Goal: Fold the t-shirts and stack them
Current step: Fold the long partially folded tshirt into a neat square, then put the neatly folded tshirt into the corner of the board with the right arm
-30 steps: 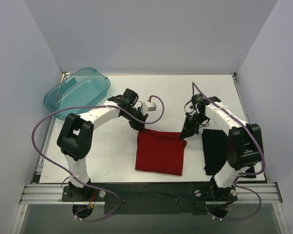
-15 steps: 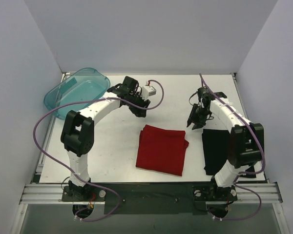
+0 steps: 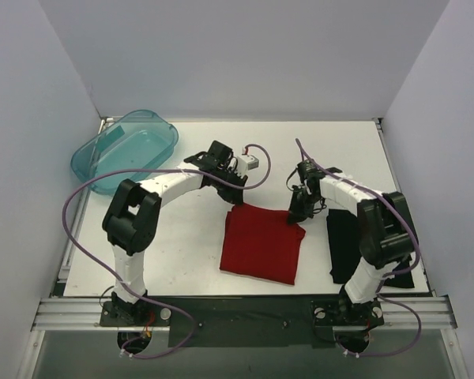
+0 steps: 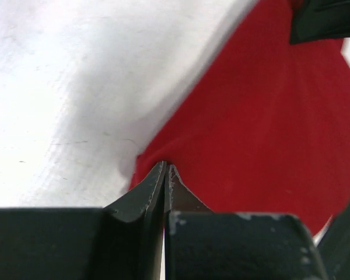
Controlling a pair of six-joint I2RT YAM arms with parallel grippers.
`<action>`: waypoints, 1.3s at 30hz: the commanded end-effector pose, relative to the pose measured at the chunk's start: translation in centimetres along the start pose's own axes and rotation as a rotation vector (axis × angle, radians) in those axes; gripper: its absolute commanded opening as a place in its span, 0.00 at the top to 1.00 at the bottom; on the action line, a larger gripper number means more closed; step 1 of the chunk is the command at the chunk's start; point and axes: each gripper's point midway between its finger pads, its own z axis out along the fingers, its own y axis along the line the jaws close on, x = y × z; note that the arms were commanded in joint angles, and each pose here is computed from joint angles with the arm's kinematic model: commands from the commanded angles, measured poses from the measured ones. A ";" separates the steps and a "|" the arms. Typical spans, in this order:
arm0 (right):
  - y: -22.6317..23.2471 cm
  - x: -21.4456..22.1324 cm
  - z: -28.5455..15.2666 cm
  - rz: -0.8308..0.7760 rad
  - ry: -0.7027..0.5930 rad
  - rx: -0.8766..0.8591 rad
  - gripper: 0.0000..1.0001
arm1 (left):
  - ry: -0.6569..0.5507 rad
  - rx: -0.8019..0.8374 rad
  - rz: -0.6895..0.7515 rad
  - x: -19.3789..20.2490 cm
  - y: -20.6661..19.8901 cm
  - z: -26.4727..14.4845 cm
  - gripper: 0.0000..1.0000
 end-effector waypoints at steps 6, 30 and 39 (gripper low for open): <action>-0.3 -4.1 1.6 0.009 -0.041 0.029 1.00 | -0.017 -0.181 -0.104 1.4 6.6 1.5 0.90; -1.3 7.2 2.3 0.147 0.041 -0.269 0.37 | 0.000 -0.293 -0.367 5.7 4.0 -5.6 0.54; -3.4 5.8 1.4 0.088 0.033 -0.183 1.00 | -0.059 -0.323 -0.317 4.6 3.8 -7.4 0.54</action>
